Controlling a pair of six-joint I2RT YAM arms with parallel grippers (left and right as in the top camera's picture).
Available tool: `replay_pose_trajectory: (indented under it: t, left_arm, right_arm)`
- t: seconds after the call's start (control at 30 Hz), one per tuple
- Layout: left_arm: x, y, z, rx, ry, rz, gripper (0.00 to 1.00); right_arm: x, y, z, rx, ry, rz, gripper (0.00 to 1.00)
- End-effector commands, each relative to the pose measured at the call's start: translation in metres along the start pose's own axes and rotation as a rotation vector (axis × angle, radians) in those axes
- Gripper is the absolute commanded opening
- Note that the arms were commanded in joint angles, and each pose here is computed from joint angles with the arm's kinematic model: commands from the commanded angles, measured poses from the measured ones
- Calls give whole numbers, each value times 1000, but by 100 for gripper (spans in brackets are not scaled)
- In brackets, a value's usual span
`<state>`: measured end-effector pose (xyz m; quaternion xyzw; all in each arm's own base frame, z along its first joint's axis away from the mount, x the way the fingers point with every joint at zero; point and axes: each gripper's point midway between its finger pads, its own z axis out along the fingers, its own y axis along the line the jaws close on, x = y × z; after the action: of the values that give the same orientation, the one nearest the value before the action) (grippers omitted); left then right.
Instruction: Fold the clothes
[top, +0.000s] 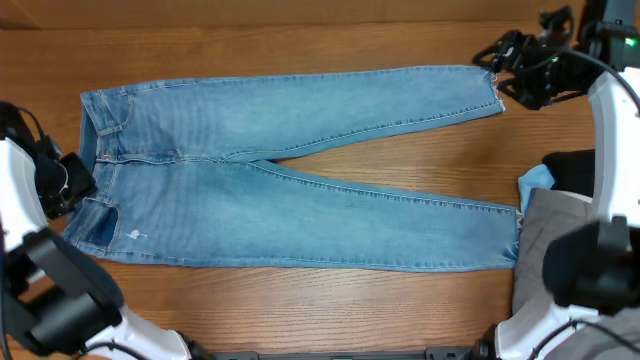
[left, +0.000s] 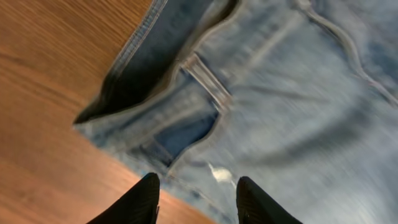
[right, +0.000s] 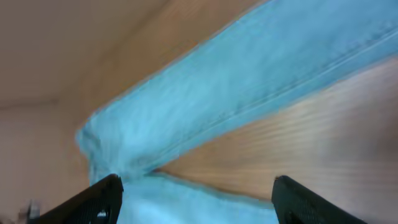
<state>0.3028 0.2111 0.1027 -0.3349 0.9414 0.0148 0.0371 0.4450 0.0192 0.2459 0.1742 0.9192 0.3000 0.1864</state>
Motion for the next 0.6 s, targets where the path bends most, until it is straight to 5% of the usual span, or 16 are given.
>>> replay_pose_trajectory:
  t: [0.0, 0.13, 0.33, 0.57]
  left_arm:
    - [-14, 1, 29, -2, 6, 0, 46]
    - [-27, 0, 48, -1, -10, 27, 44]
    - [-40, 4, 39, -9, -56, 35, 45]
    - [-41, -11, 39, 138, -65, 107, 50]
  right_arm:
    - [38, -5, 15, 165, 106, -28, 73]
    - [93, -39, 47, 398, 278, -38, 47]
    - [165, -101, 91, 527, 453, 101, 24]
    - [218, -151, 126, 540, 507, 166, 17]
